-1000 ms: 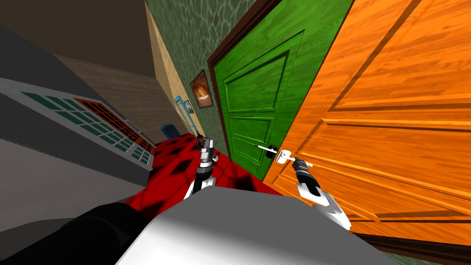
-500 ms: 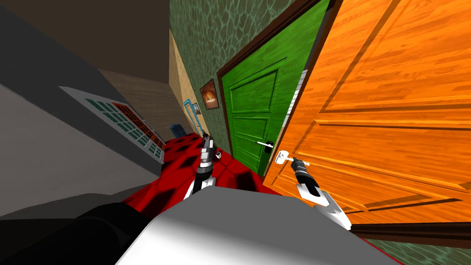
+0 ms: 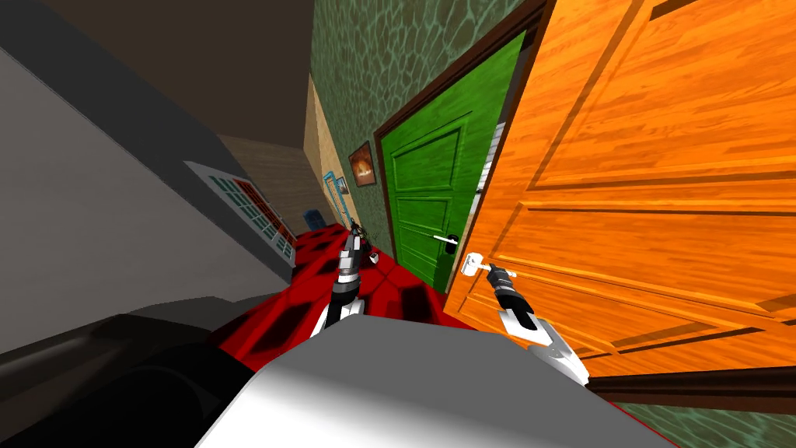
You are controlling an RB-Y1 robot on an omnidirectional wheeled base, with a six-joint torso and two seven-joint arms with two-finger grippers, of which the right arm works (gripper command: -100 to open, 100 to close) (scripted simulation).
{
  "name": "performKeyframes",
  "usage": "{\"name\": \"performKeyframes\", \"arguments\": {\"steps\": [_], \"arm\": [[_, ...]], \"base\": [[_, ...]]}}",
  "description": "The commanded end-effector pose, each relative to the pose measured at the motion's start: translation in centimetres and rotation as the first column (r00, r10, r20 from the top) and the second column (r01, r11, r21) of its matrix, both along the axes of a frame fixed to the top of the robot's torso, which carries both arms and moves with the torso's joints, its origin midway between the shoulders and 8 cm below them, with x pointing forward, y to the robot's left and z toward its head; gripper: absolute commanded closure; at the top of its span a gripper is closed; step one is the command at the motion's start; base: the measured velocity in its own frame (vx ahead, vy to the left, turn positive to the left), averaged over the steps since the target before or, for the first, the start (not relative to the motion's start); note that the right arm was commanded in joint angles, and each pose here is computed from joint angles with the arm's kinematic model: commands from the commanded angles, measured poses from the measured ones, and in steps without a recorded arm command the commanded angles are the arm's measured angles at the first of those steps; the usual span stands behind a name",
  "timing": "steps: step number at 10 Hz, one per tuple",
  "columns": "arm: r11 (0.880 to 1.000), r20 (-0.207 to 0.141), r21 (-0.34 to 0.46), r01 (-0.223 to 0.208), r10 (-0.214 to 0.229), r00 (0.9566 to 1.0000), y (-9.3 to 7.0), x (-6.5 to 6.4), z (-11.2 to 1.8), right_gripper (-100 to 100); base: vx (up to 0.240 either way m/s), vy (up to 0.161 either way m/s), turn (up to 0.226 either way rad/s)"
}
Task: Pull the door open
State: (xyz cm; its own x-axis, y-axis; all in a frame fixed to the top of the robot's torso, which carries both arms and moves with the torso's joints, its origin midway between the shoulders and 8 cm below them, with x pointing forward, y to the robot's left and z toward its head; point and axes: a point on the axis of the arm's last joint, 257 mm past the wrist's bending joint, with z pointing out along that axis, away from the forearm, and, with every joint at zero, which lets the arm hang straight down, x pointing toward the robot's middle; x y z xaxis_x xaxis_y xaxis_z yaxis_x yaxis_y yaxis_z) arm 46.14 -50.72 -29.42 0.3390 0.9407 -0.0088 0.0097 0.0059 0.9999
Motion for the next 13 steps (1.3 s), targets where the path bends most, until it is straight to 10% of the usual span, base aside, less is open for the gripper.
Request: {"name": "performKeyframes", "arguments": {"steps": [1,8,13], "arm": [[1.000,0.003,0.004,-0.019,0.019,0.9998,0.7,0.2,-0.1,100],[0.996,0.005,0.001,-0.093,0.093,0.9956,1.9,0.2,0.1,100],[0.985,0.007,0.002,-0.174,0.174,0.9847,3.5,-0.5,0.1,100]], "base": [[-0.209,-0.046,0.081],[-0.249,-0.035,0.116],[-0.200,-0.058,0.101]]}}
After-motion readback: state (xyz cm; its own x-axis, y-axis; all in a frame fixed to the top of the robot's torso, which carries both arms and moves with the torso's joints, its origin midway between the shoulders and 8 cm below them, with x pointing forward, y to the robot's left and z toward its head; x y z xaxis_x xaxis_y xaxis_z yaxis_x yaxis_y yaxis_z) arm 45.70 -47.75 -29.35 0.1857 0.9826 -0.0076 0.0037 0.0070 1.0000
